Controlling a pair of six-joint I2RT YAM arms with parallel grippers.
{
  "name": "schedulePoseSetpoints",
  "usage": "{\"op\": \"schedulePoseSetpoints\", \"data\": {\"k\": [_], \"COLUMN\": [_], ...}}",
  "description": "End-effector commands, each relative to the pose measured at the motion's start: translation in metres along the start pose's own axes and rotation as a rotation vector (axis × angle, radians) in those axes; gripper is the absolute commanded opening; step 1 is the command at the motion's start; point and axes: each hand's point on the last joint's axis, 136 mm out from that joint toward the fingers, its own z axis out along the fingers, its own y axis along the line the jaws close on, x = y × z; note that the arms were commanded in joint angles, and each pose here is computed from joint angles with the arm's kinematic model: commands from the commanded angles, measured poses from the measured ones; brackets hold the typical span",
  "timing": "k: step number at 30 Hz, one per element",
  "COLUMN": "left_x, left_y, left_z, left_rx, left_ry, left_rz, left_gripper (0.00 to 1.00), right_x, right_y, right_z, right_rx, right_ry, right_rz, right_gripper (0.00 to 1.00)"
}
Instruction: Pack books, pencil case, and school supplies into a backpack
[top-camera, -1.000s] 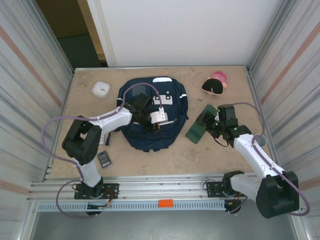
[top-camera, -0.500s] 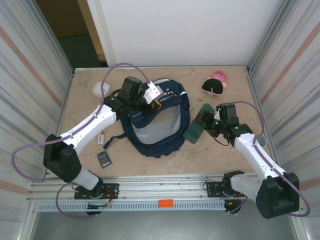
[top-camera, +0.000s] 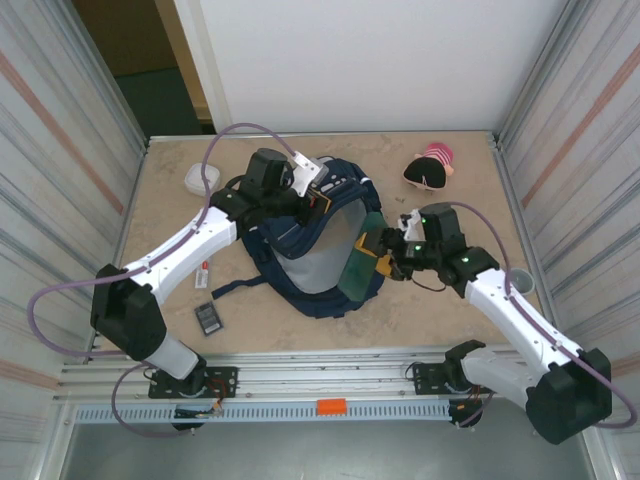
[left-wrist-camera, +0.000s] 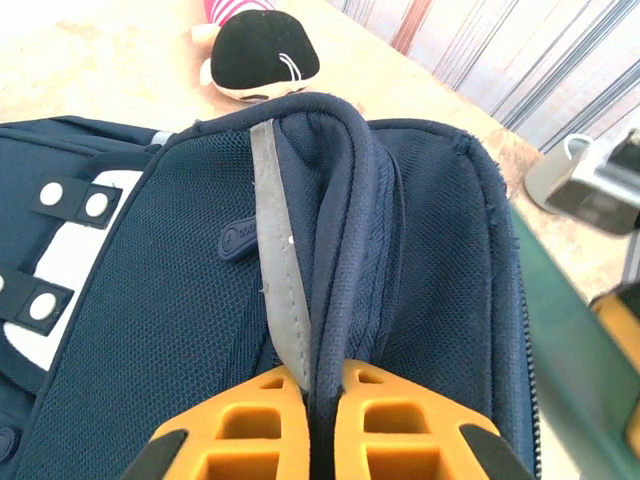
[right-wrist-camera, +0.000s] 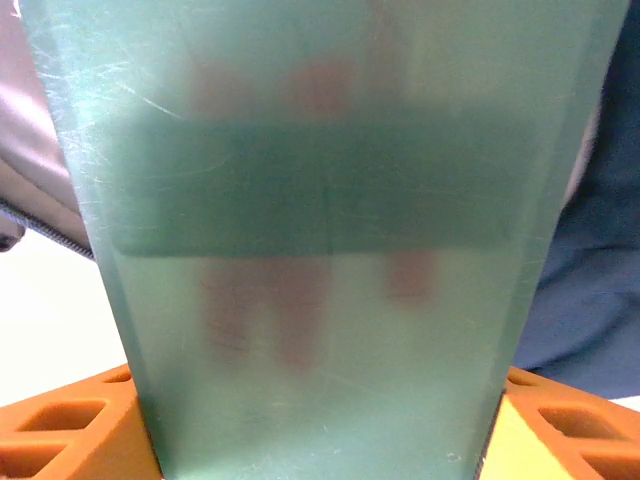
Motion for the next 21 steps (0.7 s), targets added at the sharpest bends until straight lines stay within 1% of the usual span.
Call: {"op": "schedulePoseSetpoints", "data": {"k": [1,5,10,15,21], "left_x": [-0.065,-0.069,-0.072,-0.078,-0.08], "left_y": [-0.026,-0.029,-0.032,-0.036,-0.035], "left_z": [-0.02,-0.026,-0.032,-0.04,-0.046], "left_rx": [0.078,0.082,0.087,0.104,0.105], "left_ry": [-0.203,-0.224,-0.244,-0.269,-0.288], "left_rz": [0.058,0.064,0.076,0.083,0.084], "left_gripper": [0.0,0.0,0.0,0.0,0.0], "right_x": [-0.011,-0.029,-0.054,-0.074,-0.102], "right_y": [0.023,0.033,0.021,0.004,0.0], "right_z": [0.022,0.053,0.092,0.114,0.13], "right_rx": [-0.095,-0.131,-0.084,-0.029,0.021], "right_ry": [-0.015,-0.042,-0.116,-0.187,-0.266], "right_rz": [0.069,0.116,0.22,0.272,0.26], "right_gripper": [0.58,0.58,0.58,0.58,0.62]}}
